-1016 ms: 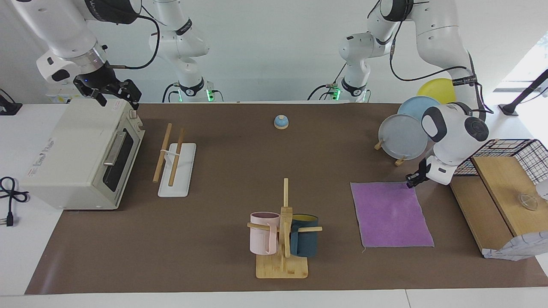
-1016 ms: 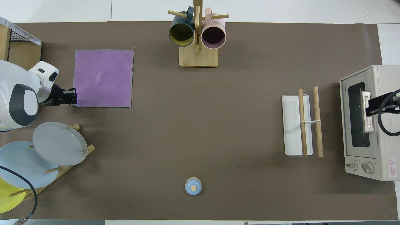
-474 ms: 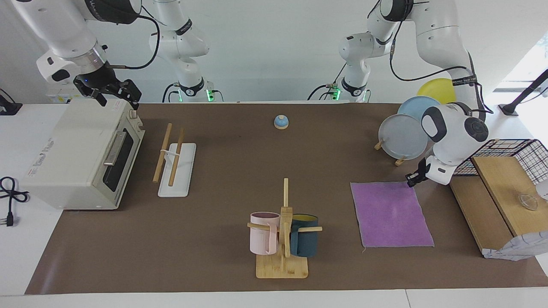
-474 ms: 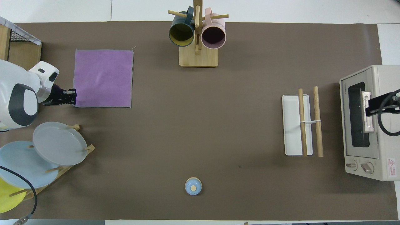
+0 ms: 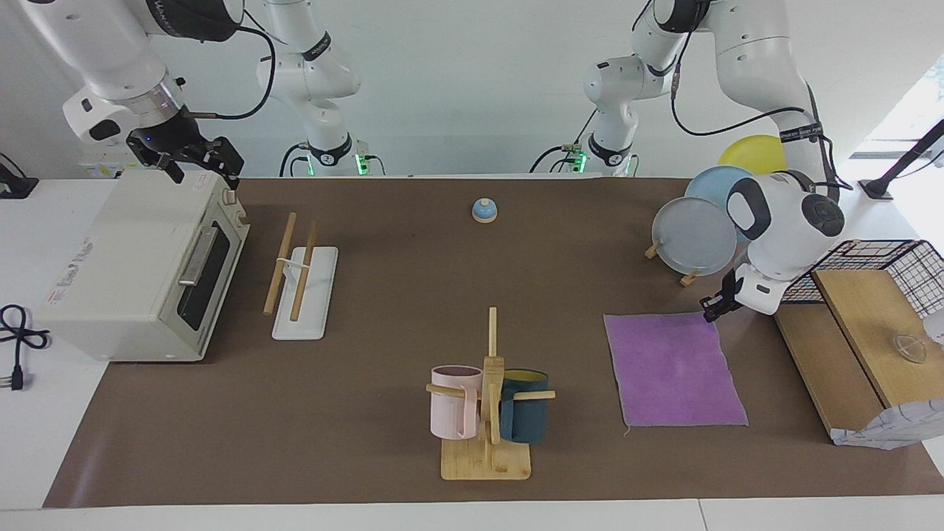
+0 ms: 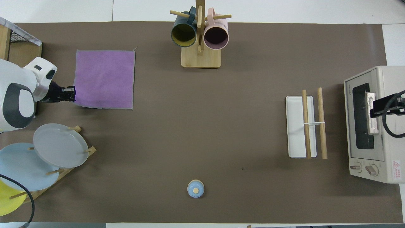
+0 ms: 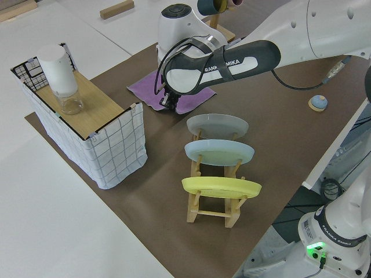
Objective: Fold towel and hang on rack
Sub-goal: 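Grasp the towel edge with the left gripper and fold it over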
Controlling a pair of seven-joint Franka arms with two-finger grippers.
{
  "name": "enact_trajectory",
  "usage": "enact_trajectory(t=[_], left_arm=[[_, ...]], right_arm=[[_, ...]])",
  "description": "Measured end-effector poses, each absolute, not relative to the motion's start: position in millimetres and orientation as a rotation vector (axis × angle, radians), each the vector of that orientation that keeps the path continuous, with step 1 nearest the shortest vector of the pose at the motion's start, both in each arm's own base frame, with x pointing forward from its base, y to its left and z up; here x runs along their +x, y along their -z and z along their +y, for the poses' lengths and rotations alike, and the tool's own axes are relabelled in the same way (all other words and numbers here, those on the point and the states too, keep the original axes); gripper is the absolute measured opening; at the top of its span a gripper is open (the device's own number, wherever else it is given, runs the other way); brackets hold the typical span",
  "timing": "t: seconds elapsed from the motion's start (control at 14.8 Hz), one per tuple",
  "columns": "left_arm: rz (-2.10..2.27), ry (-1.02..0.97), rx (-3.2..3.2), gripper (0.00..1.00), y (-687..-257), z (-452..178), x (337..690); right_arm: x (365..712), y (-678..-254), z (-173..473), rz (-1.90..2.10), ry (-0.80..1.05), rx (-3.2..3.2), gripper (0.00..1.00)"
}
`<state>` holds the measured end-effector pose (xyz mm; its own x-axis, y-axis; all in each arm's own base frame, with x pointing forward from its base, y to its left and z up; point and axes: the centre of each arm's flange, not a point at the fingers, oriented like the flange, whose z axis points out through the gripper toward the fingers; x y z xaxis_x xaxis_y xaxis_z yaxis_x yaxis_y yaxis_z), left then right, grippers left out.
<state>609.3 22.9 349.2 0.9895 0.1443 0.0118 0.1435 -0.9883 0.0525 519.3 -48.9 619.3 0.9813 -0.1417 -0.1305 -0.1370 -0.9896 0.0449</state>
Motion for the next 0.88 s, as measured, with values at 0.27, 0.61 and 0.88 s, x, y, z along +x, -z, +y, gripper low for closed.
enact_trajectory(t=[0.27,0.61,0.88], left_arm=[[-0.039,-0.08,3.1,0.02,-371.8,-42.3,607.2],[-0.33,-0.097,3.089,0.02,-367.5,-145.5,576.2],[-0.351,-0.14,3.078,0.02,-308.6,-175.9,533.8]], right_arm=[[519.3,-619.3,-48.9,-0.218,0.208,3.091,1.0],[519.3,-619.3,-48.9,-0.218,0.208,3.091,1.0],[519.3,-619.3,-48.9,-0.218,0.208,3.091,1.0]])
